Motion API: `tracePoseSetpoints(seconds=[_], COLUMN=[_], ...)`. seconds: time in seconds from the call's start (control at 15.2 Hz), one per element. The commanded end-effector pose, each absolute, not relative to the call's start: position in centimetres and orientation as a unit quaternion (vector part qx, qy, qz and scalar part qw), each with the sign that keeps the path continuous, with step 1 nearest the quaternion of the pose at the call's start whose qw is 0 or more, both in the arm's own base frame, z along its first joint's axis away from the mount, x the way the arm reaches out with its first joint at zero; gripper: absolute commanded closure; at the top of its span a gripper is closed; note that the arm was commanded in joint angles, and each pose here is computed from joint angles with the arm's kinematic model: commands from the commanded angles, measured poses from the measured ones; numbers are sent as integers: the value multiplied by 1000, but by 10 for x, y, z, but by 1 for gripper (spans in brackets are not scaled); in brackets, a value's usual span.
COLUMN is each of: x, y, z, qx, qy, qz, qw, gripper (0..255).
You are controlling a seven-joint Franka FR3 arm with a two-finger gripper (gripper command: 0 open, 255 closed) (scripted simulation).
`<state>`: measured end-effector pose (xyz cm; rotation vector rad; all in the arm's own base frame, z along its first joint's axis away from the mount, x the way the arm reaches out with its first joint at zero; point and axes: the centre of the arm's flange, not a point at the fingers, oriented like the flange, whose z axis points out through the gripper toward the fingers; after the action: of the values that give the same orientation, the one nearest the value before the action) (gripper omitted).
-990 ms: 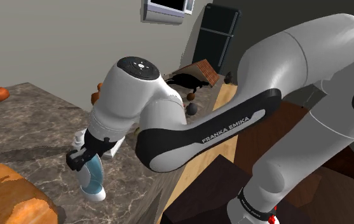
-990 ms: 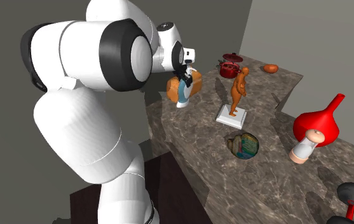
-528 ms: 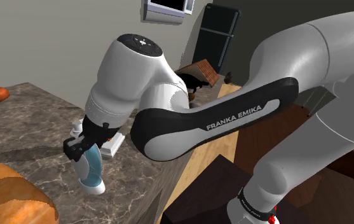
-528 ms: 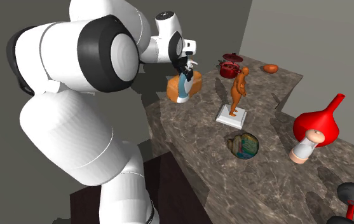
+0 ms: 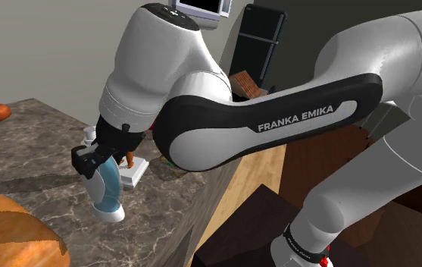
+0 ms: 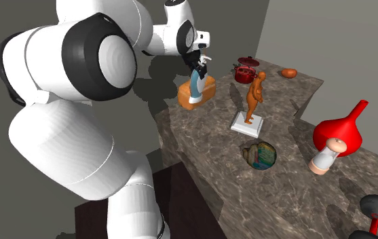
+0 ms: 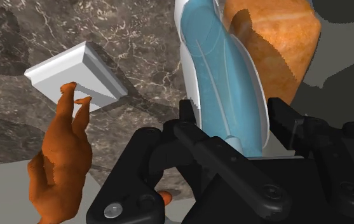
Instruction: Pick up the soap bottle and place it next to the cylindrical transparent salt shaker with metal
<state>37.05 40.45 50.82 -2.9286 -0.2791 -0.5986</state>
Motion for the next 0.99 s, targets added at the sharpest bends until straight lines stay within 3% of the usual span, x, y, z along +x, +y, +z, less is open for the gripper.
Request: tracePoseSetpoints(seconds=[0.0, 0.92], x=[371, 371], y=[405, 405], z=[519, 593], qx=[-973, -973], qy=[-93, -93], qz=[-199, -199], qw=[70, 70], gripper=[255, 255])
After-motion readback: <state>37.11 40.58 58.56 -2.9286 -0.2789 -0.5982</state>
